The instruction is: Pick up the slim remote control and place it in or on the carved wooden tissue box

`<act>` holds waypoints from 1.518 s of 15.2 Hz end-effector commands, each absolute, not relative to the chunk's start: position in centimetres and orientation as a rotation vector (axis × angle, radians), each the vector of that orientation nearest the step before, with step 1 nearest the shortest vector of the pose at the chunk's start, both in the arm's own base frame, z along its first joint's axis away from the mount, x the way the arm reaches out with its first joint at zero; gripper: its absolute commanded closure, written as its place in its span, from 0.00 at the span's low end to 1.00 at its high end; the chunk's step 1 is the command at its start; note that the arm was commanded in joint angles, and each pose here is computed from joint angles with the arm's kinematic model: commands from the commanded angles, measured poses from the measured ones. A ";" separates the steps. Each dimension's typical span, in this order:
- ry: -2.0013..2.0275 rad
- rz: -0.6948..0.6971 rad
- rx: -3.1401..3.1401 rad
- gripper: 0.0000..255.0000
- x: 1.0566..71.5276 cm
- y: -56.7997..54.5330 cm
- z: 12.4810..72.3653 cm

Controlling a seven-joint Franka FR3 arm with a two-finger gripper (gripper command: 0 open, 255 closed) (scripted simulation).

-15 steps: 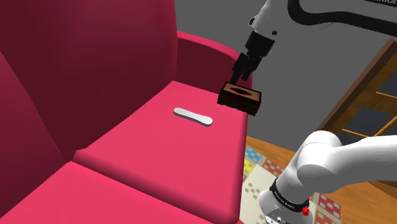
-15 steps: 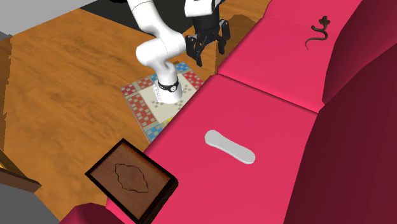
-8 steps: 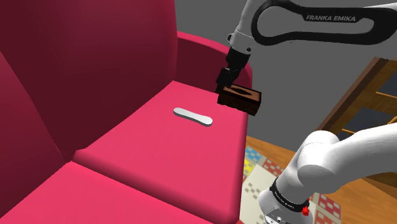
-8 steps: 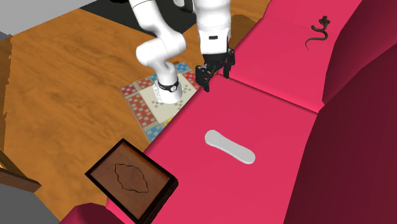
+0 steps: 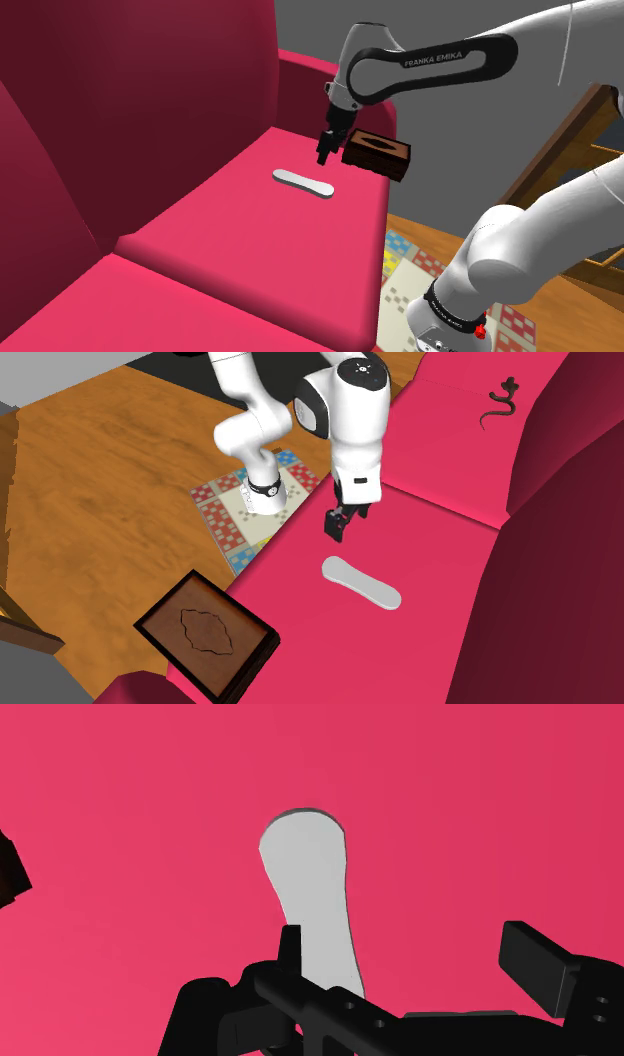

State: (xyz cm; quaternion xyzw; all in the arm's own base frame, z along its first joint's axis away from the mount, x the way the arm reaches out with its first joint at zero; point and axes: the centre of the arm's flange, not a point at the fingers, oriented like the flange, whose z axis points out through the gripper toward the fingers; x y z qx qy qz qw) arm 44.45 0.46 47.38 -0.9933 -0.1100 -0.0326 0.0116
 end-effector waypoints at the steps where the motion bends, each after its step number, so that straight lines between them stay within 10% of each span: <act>1: -0.392 -0.084 -3.102 0.00 46.3 0.3 45.3; 23: -0.574 -0.007 -3.109 0.00 52.9 0.2 33.0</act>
